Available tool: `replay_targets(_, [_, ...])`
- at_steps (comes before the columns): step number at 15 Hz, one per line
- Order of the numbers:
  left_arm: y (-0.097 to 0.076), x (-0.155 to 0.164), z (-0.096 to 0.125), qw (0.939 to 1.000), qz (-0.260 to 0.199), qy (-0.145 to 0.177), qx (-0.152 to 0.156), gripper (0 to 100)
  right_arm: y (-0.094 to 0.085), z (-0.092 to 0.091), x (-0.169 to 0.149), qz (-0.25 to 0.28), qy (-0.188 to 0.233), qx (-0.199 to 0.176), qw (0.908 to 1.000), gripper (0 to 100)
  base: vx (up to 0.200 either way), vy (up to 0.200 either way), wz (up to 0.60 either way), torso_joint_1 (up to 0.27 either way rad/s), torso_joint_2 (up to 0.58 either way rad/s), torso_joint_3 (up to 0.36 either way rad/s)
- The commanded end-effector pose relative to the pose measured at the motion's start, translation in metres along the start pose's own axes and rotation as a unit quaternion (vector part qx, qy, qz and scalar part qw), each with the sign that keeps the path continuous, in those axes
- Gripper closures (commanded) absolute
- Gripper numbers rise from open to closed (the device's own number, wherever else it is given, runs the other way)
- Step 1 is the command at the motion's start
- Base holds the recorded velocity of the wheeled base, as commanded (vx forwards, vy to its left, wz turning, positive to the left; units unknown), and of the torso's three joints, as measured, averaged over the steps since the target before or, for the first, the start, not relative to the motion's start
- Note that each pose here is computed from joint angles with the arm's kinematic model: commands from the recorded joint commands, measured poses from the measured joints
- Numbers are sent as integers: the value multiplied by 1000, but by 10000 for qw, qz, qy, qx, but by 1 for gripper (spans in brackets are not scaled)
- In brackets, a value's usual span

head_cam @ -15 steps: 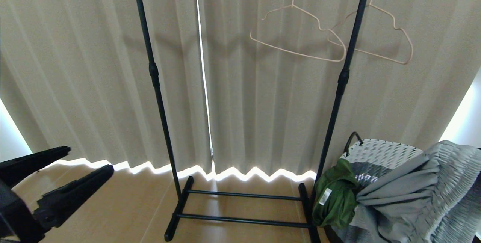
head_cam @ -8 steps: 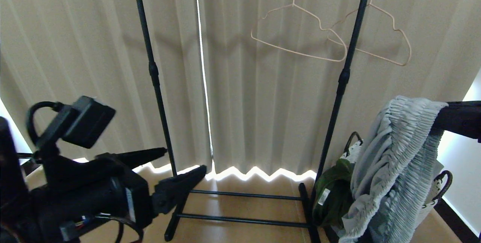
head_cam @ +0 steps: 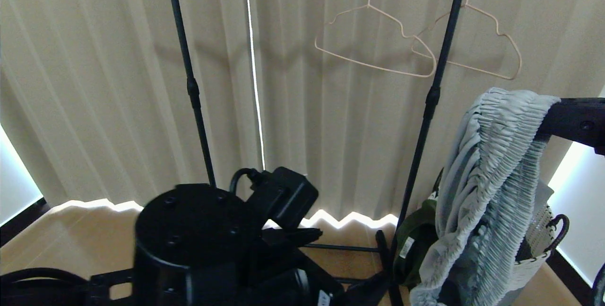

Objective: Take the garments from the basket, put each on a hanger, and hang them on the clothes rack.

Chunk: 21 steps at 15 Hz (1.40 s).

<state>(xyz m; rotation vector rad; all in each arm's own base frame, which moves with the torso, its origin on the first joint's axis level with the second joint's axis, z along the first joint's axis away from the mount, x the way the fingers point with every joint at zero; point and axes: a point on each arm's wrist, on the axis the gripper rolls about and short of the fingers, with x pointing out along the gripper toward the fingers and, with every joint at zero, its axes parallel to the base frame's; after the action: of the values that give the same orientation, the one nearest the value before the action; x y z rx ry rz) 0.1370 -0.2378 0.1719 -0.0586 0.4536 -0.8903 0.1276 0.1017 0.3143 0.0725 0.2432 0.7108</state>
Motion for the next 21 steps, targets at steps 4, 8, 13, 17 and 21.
replay_targets(4, [-24,58,-25,9996,-75,282,-14,0,3,-1,3,83,13,10,10000,100,0,0,0,0,0,0])
replay_targets(8, [-21,72,-35,9992,3,401,-5,0,3,0,0,99,-39,5,9999,100,0,0,0,0,0,0])
replay_targets(13, [-3,89,-33,9987,453,197,-114,0,4,3,-11,144,-195,1,9997,100,0,0,0,0,0,0])
replay_targets(17, [-2,88,-34,9986,462,226,-102,100,5,3,-13,140,-218,0,9997,100,0,0,0,0,0,0])
replay_targets(21, [1,85,-39,9969,758,197,91,100,4,2,-11,111,-176,-2,9998,100,0,0,0,0,0,0])
